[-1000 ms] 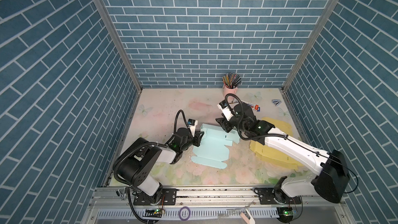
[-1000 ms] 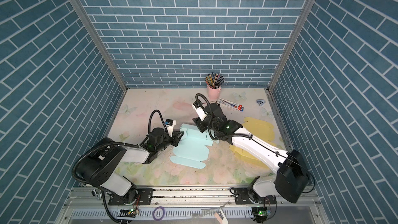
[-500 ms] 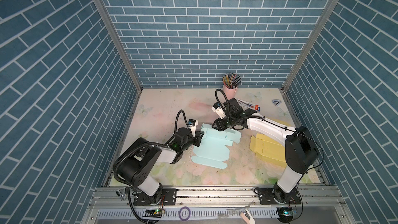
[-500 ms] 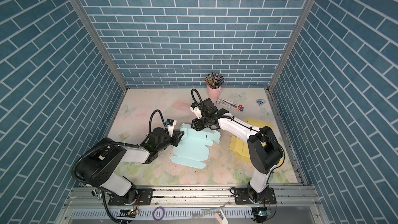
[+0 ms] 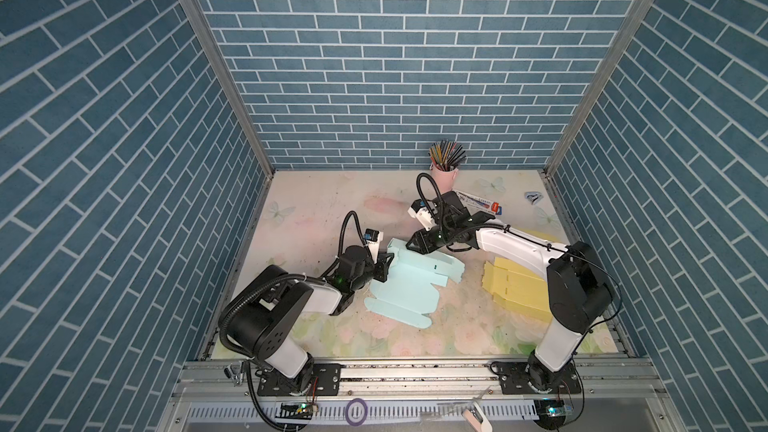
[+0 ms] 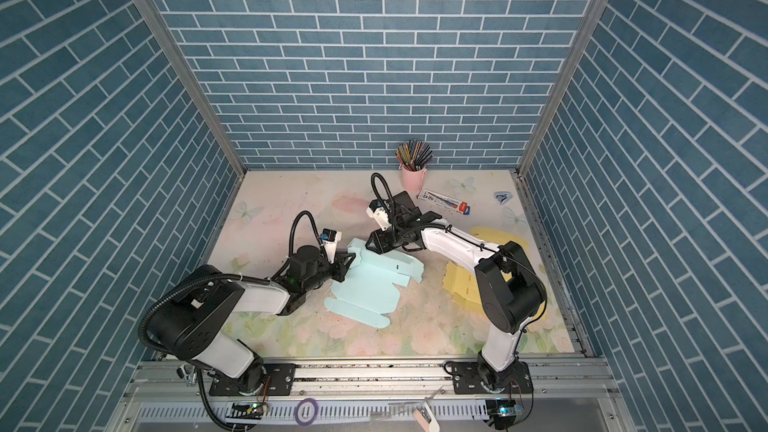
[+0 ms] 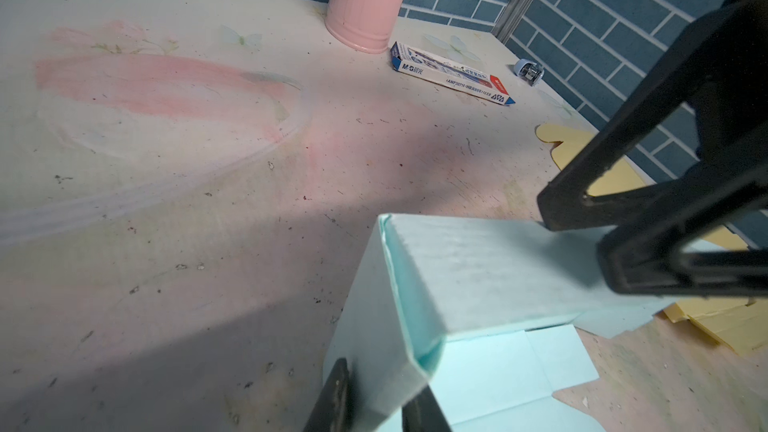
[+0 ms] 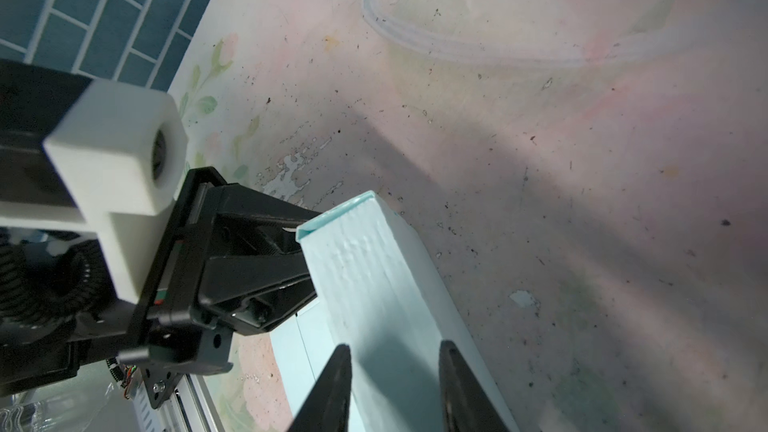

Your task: Fold the paper box

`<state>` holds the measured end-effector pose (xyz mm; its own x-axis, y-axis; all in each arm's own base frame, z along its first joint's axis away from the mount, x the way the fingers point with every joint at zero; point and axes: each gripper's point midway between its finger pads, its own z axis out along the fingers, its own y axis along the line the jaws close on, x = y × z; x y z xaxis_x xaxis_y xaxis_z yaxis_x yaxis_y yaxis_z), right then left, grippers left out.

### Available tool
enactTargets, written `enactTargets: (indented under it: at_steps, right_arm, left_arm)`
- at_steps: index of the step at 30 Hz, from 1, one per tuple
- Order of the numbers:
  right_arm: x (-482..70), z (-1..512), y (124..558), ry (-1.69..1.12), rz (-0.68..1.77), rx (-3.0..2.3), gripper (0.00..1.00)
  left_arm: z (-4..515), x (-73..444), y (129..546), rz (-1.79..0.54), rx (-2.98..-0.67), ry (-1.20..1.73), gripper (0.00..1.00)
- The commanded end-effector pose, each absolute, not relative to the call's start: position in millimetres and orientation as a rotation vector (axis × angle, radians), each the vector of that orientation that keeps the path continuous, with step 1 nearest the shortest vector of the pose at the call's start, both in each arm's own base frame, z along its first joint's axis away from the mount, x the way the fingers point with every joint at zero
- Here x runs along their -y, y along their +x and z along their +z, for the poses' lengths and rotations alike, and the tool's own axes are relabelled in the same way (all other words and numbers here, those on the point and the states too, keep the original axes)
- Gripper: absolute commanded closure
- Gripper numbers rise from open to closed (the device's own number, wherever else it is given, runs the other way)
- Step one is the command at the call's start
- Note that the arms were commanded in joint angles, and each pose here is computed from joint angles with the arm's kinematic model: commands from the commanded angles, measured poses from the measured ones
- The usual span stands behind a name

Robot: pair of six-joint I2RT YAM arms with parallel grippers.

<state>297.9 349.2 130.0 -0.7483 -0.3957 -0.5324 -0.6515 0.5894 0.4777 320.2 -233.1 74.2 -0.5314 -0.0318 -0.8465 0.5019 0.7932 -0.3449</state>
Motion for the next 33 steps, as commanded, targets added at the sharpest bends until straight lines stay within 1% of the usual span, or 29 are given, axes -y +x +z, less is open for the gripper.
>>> enactTargets:
  at_steps: [1, 4, 10, 13, 16, 19, 25, 30, 33]
  right_arm:
    - [-345, 116, 276, -0.785, 1.04, -2.557, 0.64]
    - [-349, 116, 272, -0.753, 1.094, -2.557, 0.65]
    - [-353, 112, 268, -0.737, 1.116, -2.568, 0.66]
    - [-357, 115, 266, -0.725, 1.142, -2.564, 0.66]
    - [-360, 115, 265, -0.714, 1.156, -2.563, 0.66]
    - [-363, 113, 262, -0.703, 1.169, -2.566, 0.67]
    - [-363, 108, 258, -0.679, 1.152, -2.584, 0.67]
    - [-362, 106, 259, -0.656, 1.141, -2.59, 0.68]
    - [-361, 106, 260, -0.645, 1.129, -2.59, 0.68]
  left_arm:
    - [77, 237, 327, -0.675, -2.016, 0.365, 0.75]
    - [77, 239, 328, -0.668, -2.011, 0.373, 0.73]
    - [78, 241, 328, -0.637, -2.008, 0.385, 0.73]
    - [78, 241, 327, -0.613, -2.005, 0.392, 0.75]
    - [78, 243, 326, -0.597, -2.003, 0.406, 0.79]
    - [78, 245, 326, -0.576, -2.0, 0.419, 0.79]
    - [79, 246, 326, -0.553, -1.992, 0.419, 0.75]
    - [79, 248, 329, -0.557, -1.98, 0.411, 0.75]
    - [79, 247, 329, -0.554, -1.977, 0.407, 0.79]
